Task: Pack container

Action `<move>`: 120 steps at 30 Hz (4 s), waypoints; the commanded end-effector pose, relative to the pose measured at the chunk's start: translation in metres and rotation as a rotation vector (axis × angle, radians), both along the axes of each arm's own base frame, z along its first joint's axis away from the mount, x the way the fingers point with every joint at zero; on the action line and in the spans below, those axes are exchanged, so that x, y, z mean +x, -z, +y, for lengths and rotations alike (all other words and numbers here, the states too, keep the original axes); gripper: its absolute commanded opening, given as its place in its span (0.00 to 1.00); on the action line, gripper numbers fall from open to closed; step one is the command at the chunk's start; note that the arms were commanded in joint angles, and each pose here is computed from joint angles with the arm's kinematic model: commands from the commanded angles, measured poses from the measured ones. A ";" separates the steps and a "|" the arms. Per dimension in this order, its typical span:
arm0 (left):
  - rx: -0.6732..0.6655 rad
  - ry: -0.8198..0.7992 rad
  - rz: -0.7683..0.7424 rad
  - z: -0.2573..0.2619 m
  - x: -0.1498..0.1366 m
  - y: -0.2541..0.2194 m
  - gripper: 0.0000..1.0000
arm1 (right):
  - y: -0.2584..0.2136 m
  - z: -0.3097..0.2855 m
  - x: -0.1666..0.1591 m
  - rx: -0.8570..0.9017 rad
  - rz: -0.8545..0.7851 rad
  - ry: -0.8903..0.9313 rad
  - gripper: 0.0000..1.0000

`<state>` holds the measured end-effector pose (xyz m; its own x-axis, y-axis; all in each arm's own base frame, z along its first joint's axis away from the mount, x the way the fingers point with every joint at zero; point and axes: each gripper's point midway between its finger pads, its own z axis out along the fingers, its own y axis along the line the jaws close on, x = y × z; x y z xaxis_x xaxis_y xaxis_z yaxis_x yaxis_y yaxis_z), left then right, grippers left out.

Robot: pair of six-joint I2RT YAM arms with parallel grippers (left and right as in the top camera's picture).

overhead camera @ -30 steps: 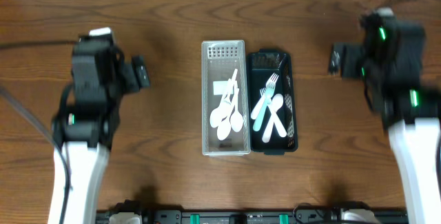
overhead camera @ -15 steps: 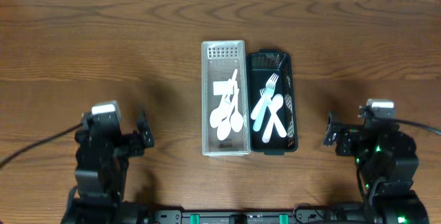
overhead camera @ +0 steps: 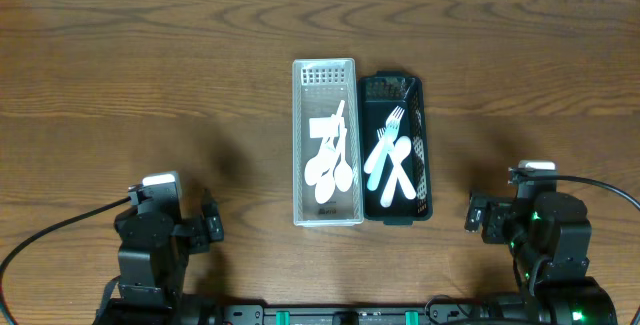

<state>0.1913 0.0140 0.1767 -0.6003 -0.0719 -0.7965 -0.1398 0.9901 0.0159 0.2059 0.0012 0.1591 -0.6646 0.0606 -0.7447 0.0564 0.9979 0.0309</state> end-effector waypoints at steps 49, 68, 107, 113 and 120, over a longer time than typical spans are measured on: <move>0.018 -0.001 0.053 0.002 -0.007 0.011 0.98 | 0.003 0.007 0.040 -0.103 -0.654 -0.101 0.99; 0.043 0.002 0.052 0.005 -0.009 0.010 0.98 | 0.003 0.007 0.040 -0.103 -0.654 -0.101 0.99; 0.051 0.019 -0.491 0.012 0.051 0.040 0.98 | 0.003 0.007 0.040 -0.103 -0.654 -0.101 0.99; 0.023 0.017 -0.495 0.011 0.051 0.040 0.98 | 0.003 0.007 0.040 -0.103 -0.654 -0.101 0.99; 0.023 0.017 -0.493 0.011 0.051 0.041 0.98 | 0.003 0.007 0.040 -0.103 -0.654 -0.101 0.99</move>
